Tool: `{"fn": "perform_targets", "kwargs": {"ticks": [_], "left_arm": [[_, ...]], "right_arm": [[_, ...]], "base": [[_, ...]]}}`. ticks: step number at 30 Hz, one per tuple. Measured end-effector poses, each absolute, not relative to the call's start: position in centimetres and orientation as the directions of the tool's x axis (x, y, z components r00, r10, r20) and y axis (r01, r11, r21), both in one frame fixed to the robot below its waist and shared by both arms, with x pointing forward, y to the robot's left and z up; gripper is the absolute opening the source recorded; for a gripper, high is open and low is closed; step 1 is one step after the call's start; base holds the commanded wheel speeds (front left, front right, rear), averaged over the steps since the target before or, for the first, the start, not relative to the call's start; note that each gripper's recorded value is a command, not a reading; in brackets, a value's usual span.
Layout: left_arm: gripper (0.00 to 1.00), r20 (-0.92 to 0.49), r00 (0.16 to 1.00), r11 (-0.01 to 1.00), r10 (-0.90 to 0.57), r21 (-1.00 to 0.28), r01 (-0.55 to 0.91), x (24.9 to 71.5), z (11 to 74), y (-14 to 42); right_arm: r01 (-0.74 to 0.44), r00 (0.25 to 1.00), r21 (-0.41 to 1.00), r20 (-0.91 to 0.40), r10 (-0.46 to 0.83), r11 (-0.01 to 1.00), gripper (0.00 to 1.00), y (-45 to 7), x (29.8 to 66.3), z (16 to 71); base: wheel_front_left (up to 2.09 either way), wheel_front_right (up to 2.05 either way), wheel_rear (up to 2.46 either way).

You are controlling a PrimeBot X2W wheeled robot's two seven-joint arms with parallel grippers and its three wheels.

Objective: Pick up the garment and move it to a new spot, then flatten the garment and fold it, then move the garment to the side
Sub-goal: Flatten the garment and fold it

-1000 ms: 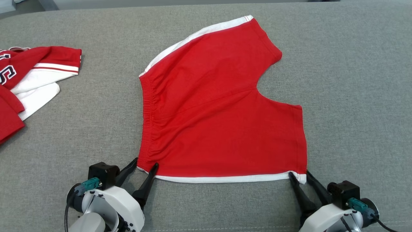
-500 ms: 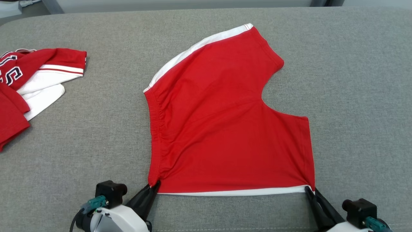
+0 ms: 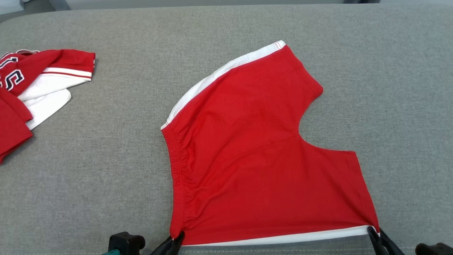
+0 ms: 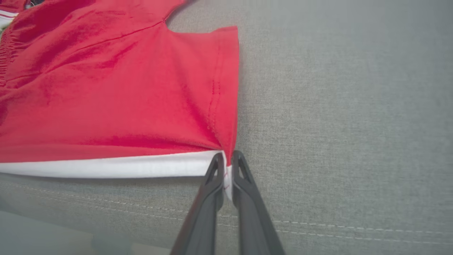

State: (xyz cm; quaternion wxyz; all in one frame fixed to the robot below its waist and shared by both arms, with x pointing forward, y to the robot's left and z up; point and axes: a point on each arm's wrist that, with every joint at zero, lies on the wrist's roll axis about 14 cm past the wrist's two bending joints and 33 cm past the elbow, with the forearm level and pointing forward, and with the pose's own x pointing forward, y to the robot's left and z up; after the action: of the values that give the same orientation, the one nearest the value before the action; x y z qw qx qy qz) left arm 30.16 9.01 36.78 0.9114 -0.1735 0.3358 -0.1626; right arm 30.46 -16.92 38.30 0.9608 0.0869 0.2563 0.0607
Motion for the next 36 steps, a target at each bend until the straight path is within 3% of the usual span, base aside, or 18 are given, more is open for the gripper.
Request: {"fn": "perform_targets", "kwargs": {"ticks": [7,17,27,36], "left_arm": [[0.00,-0.528,0.747,0.888,-0.405,-0.422,0.183,31.2,38.1,9.2],[0.00,-0.414,0.815,0.892,-0.405,-0.376,0.252,37.6,40.9,9.8],[0.00,-0.333,0.865,0.896,-0.375,-0.371,0.246,43.0,41.7,11.0],[0.00,-0.316,0.882,0.904,-0.351,-0.358,0.232,46.9,41.0,12.2]], "right_arm": [[-0.104,0.886,0.168,-0.433,0.168,0.980,0.00,-17.3,33.4,40.4],[-0.254,0.921,0.084,-0.283,0.268,0.964,0.00,-16.2,44.1,44.5],[-0.409,0.887,0.016,-0.228,0.402,0.912,0.00,-12.3,54.2,46.5],[-0.491,0.839,-0.020,-0.281,0.467,0.871,0.00,-8.9,60.1,45.0]], "base": [[0.00,0.00,0.00],[0.00,0.00,0.00],[0.00,0.00,0.00],[0.00,0.00,0.00]]}}
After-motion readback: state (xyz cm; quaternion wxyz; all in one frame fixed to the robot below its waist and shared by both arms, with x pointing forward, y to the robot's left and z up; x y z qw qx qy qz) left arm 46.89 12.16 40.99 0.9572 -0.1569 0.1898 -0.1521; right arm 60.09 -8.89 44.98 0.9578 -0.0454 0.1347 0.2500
